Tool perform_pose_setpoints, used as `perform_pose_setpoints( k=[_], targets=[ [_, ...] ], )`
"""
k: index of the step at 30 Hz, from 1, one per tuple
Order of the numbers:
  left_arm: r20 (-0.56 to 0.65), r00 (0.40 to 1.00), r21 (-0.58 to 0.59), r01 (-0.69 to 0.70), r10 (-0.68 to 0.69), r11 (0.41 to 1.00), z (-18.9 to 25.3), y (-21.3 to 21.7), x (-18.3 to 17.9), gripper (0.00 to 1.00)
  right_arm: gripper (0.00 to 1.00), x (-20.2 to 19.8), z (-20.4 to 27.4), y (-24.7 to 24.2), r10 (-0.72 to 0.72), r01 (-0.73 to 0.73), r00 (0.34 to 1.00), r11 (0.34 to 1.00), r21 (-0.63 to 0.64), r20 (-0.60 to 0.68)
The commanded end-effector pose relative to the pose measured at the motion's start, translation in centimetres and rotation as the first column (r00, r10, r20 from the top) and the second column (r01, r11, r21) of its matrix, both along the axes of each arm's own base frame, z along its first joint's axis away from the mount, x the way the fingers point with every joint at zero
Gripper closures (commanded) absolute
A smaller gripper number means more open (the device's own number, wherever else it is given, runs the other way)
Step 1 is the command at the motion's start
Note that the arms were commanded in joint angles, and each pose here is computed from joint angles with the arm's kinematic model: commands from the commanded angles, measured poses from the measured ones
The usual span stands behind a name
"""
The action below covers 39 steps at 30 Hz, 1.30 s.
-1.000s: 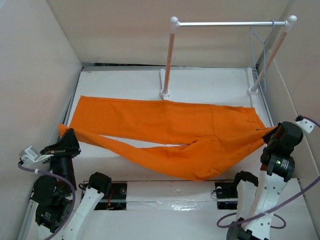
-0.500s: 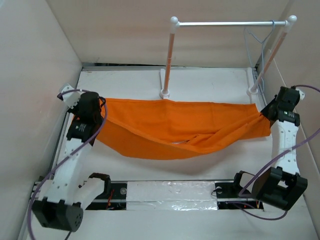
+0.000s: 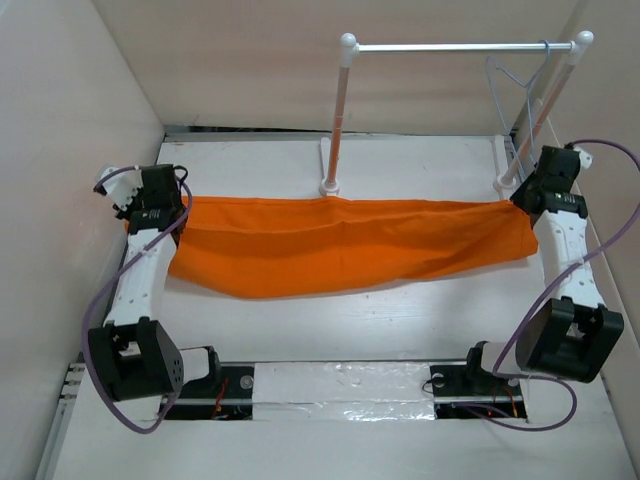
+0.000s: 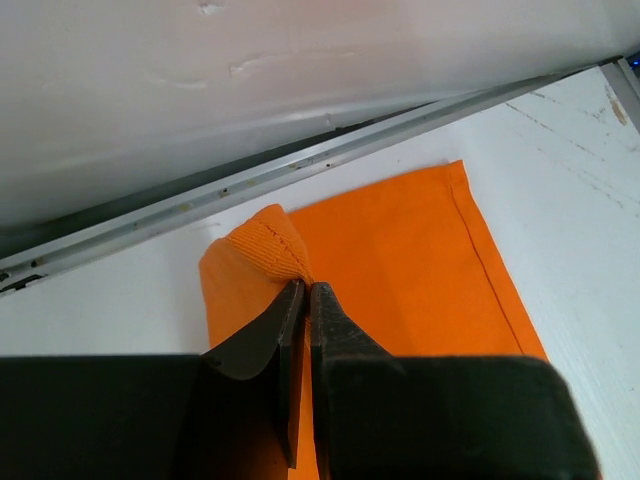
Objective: Place the trousers on the hanger
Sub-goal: Fold the trousers at the center of the board.
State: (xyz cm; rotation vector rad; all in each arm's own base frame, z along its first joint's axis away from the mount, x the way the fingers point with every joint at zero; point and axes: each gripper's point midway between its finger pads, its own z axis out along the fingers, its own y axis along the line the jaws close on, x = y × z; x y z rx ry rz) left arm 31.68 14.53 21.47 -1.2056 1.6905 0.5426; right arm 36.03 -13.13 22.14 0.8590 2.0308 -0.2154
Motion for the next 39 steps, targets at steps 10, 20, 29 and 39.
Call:
perform_pose_setpoints(
  k=[10,20,29,39],
  targets=[
    [0.142,0.990,0.084,-0.006,-0.006,0.996,3.4,1.8,7.0,1.00,1.00,5.1,4.0,-1.8,-0.035,0.054,0.991,0.989,-0.141,0.133],
    [-0.020,1.000,0.097,-0.019,0.021,0.995,-0.6,3.0,11.7,1.00,1.00,8.0,0.9,-2.1,-0.020,0.032,0.996,0.990,-0.141,0.087],
    [-0.020,1.000,0.099,0.002,0.000,0.995,-1.6,3.1,14.2,0.89,0.91,10.9,0.6,-1.4,0.027,-0.014,0.991,0.995,-0.099,0.128],
    [-0.013,0.999,0.012,0.052,-0.052,0.999,-3.1,1.4,11.5,0.51,0.25,12.0,-0.9,3.6,0.175,-0.178,0.971,0.984,0.004,0.163]
  ],
)
